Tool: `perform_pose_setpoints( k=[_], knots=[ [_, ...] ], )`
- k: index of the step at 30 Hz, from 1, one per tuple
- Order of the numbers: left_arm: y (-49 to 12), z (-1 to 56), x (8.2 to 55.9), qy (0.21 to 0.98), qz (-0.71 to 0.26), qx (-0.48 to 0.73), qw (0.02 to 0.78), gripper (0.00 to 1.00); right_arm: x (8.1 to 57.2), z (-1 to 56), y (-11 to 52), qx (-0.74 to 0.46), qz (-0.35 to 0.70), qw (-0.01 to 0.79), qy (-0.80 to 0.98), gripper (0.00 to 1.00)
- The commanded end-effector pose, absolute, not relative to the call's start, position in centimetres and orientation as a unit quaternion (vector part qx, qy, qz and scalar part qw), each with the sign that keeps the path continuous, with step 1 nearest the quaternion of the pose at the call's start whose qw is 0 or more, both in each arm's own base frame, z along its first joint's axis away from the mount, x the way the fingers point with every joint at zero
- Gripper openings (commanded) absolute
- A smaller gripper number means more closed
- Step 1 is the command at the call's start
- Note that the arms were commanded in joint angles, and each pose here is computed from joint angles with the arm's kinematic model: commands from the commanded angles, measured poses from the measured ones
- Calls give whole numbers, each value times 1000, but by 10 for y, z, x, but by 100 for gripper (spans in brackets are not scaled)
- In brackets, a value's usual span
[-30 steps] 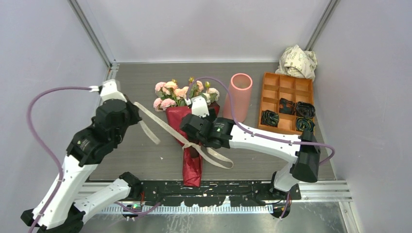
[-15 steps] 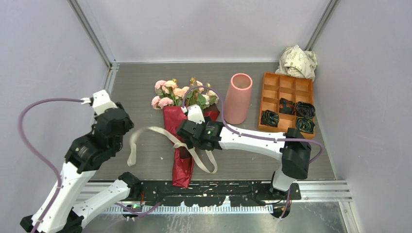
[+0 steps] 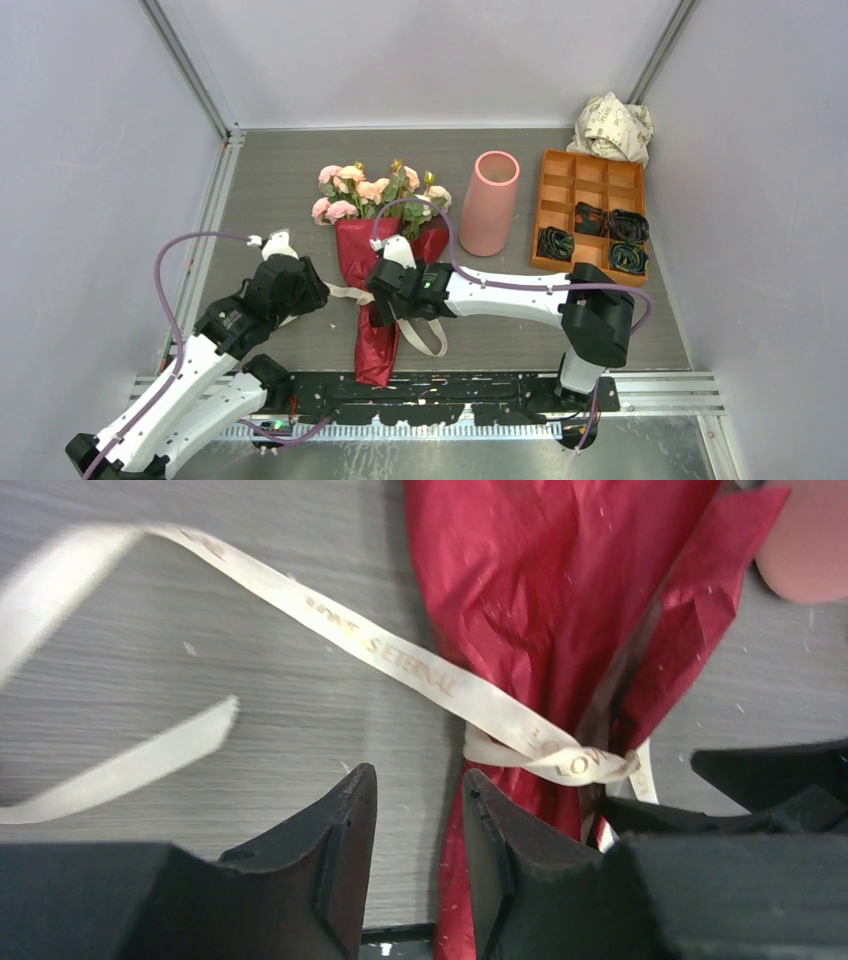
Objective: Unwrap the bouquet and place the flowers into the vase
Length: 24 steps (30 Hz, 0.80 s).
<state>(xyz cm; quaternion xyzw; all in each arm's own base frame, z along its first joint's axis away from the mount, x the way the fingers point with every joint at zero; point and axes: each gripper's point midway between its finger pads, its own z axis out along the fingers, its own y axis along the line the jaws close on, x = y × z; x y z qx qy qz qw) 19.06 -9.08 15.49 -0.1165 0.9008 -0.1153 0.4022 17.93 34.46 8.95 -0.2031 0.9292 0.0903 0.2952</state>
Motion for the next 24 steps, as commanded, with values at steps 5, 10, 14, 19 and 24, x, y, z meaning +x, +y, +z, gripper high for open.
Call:
perform_pose_setpoints(
  k=[5, 10, 14, 19, 24],
  knots=[
    [-143, 144, 198, 875, -256, -138, 386, 37, 201, 94, 362, -199, 87, 343, 914, 74],
    [-151, 124, 199, 883, -260, -138, 365, 34, 212, 102, 364, -202, 73, 365, 906, 67],
    [-161, 113, 203, 880, -280, -140, 358, 33, 217, 105, 365, -200, 72, 369, 905, 56],
    [-167, 105, 207, 882, -282, -131, 354, 33, 217, 101, 363, -200, 71, 363, 907, 55],
    [-172, 110, 208, 880, -292, -115, 357, 32, 218, 98, 361, -197, 68, 364, 908, 57]
  ],
)
